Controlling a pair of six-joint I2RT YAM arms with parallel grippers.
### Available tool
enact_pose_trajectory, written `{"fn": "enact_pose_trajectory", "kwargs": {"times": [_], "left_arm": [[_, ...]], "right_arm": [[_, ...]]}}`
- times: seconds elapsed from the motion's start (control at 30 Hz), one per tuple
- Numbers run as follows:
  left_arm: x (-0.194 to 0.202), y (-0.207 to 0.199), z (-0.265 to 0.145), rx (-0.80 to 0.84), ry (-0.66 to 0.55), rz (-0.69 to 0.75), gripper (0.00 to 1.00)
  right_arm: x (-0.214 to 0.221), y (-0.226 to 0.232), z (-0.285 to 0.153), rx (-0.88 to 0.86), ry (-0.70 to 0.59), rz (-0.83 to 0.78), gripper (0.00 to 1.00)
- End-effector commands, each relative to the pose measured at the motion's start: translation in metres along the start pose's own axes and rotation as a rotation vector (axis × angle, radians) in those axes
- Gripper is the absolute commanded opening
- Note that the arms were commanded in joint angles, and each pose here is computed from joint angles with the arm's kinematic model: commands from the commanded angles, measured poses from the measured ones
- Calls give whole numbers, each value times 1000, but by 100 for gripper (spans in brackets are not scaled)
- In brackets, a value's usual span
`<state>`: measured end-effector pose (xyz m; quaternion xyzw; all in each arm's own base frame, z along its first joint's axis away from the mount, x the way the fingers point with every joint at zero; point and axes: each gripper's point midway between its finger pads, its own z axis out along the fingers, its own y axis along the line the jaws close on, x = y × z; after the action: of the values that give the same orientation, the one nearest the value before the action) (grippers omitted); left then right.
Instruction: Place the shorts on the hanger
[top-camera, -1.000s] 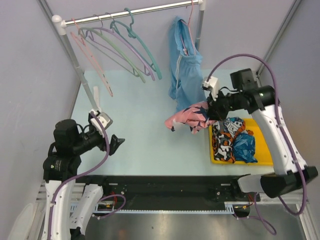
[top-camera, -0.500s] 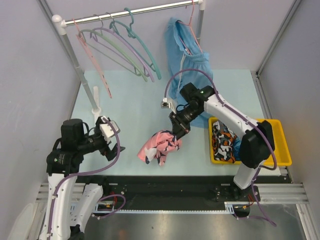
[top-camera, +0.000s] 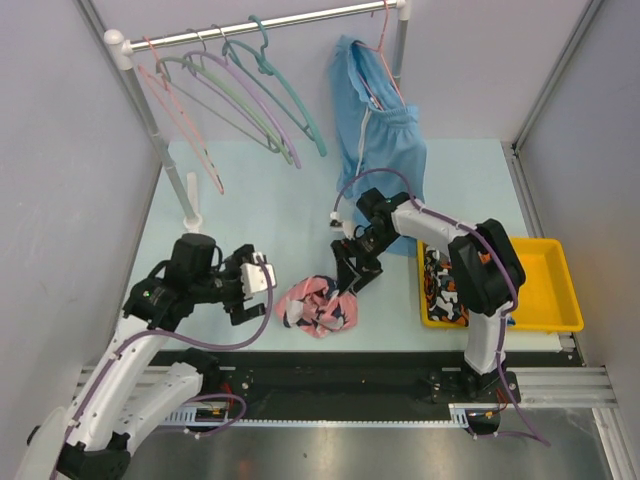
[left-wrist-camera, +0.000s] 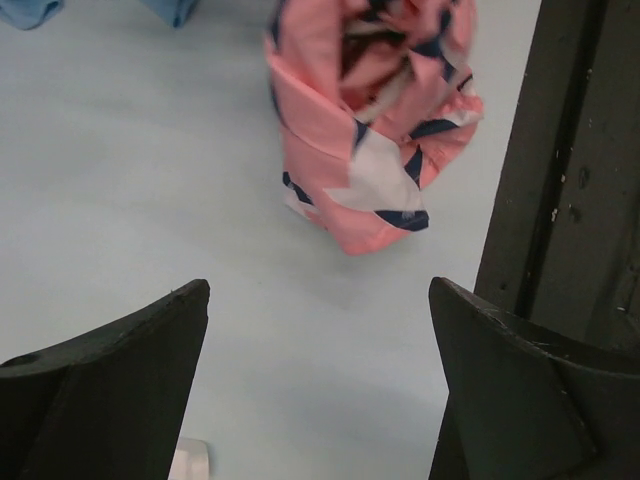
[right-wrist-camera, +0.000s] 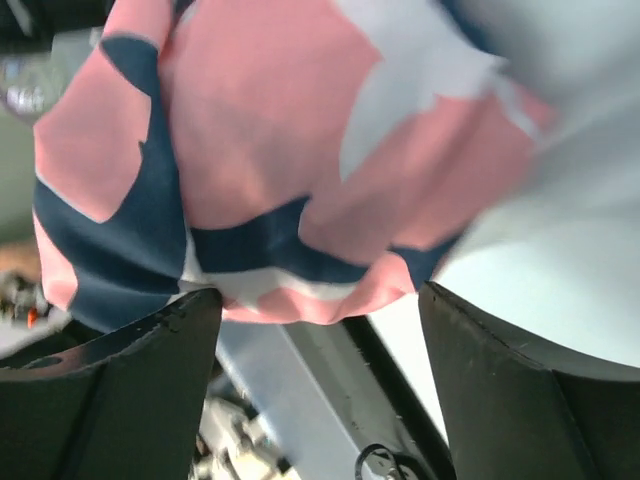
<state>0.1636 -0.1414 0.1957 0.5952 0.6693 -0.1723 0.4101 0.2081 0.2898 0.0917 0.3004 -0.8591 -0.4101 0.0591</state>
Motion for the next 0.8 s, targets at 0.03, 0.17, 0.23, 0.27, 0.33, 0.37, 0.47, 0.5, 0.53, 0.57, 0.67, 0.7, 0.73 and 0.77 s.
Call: {"fn": "enact_pose_trajectory", "kwargs": {"times": [0.03, 0.17, 0.23, 0.27, 0.33, 0.37, 0.47, 0.5, 0.53, 0.57, 0.67, 0.7, 0.73, 0.77], "left_arm": [[4, 2, 21, -2, -9, 92, 95], [2, -1, 41, 23, -49, 90, 95], [5, 0, 55, 17, -44, 136, 97], [7, 0, 61, 24, -33, 145, 98], [-1, -1, 70, 26, -54, 194, 100], [-6, -3, 72, 33, -66, 213, 100], [-27, -14, 74, 31, -114, 356, 100], [-37, -16, 70, 14, -145, 414, 100], [-43, -25, 72, 20, -153, 513, 99], [-46, -29, 73, 23, -159, 560, 99], [-49, -42, 89, 35, -146, 699, 97], [-47, -44, 94, 45, -136, 709, 96], [-43, -48, 105, 80, -108, 709, 95], [-41, -46, 110, 74, -89, 699, 93]], "right_arm": [[-49, -12, -63, 117, -209, -39, 80], [-33, 15, -71, 113, -231, -192, 77], [-28, 15, -67, 147, -230, -249, 77], [-24, 19, -64, 157, -225, -274, 77], [-19, 14, -62, 182, -222, -281, 75], [-17, 12, -63, 184, -228, -277, 74], [-9, 14, -64, 140, -228, -247, 72], [-5, 14, -63, 126, -221, -233, 71], [-1, 14, -59, 111, -208, -223, 70], [2, 13, -57, 110, -203, -221, 70], [3, 12, -51, 108, -199, -218, 71], [3, 12, -51, 107, -202, -217, 71], [1, 14, -53, 107, -211, -224, 71], [-1, 16, -55, 108, -218, -237, 72]]}}
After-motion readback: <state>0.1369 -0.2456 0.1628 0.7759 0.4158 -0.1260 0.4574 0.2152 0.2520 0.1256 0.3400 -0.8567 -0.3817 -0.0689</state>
